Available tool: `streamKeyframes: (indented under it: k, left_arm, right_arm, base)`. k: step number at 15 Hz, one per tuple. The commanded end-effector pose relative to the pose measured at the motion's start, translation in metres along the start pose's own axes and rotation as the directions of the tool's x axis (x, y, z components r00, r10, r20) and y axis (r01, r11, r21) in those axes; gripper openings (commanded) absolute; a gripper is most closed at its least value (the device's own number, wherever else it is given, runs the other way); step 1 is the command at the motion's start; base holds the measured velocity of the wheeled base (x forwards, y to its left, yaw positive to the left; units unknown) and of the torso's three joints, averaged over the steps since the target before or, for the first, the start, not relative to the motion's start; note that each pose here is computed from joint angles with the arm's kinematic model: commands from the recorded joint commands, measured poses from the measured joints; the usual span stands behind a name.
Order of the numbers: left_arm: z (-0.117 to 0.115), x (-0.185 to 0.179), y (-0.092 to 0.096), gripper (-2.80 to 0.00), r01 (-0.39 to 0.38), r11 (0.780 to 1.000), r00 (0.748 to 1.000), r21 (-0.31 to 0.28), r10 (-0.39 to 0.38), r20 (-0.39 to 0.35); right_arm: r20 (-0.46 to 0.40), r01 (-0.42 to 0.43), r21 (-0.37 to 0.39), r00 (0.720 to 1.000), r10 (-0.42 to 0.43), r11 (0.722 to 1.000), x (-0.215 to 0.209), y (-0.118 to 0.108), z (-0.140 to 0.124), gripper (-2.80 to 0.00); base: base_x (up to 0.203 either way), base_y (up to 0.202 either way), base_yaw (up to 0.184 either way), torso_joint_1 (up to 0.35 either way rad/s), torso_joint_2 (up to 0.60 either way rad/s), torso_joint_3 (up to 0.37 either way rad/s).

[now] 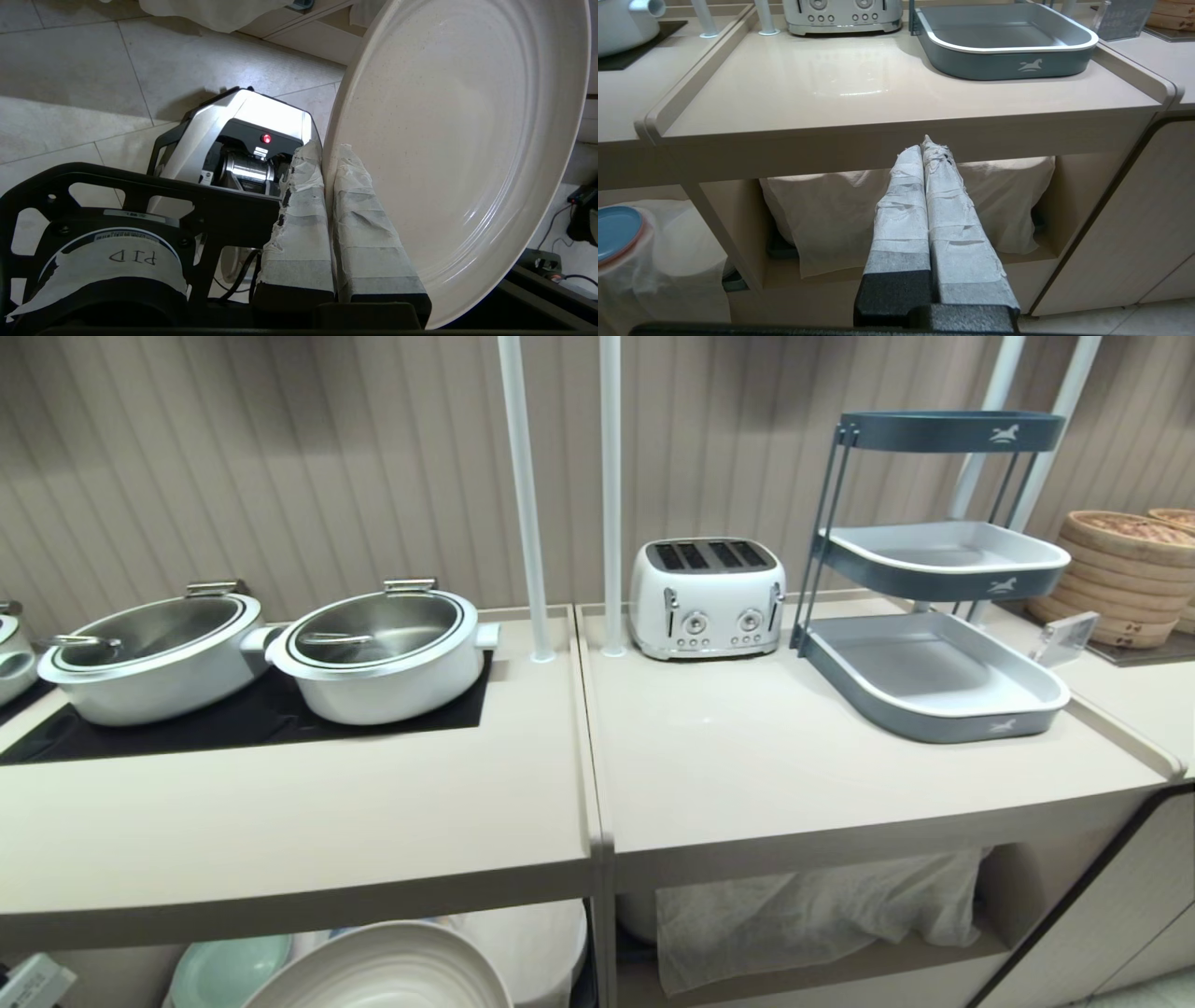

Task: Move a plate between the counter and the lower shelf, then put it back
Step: Put the plate

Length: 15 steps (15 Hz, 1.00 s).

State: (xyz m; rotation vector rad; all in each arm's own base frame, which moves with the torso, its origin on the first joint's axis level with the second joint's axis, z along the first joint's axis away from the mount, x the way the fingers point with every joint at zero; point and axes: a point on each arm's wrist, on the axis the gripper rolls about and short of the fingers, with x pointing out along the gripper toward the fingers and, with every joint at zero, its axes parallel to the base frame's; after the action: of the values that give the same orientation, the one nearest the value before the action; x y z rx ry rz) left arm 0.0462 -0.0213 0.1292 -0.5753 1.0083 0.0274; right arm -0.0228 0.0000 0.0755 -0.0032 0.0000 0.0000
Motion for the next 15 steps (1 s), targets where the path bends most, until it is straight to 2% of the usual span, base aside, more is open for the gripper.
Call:
streamKeyframes:
  k: [1, 3, 15]
  left_arm:
    - [-0.0002, 0.0000, 0.0002, -2.80, -0.001, 1.000, 1.000, -0.004, 0.001, -0.002]
    - [-0.0005, 0.0002, 0.0004, -2.80, -0.003, 1.000, 1.000, -0.004, 0.003, -0.003]
    - [-0.0002, 0.0000, 0.0002, -2.80, -0.001, 1.000, 1.000, -0.018, 0.001, -0.002]
  right_arm:
    - [-0.001, 0.000, 0.000, 1.000, 0.000, 1.000, 0.0000, 0.0000, -0.0001, -2.80]
    - [0.000, 0.000, 0.000, 1.000, 0.000, 1.000, 0.0000, 0.0000, 0.0000, -2.80]
    - [0.000, 0.000, 0.000, 1.000, 0.000, 1.000, 0.0000, 0.0000, 0.0000, -2.80]
  base:
    - [0.000, 0.000, 0.000, 0.000, 0.00, 0.000]
    - [0.001, 0.094, 0.007, 0.003, 0.00, 0.004]
    - [0.000, 0.197, 0.000, 0.004, 0.00, 0.001]
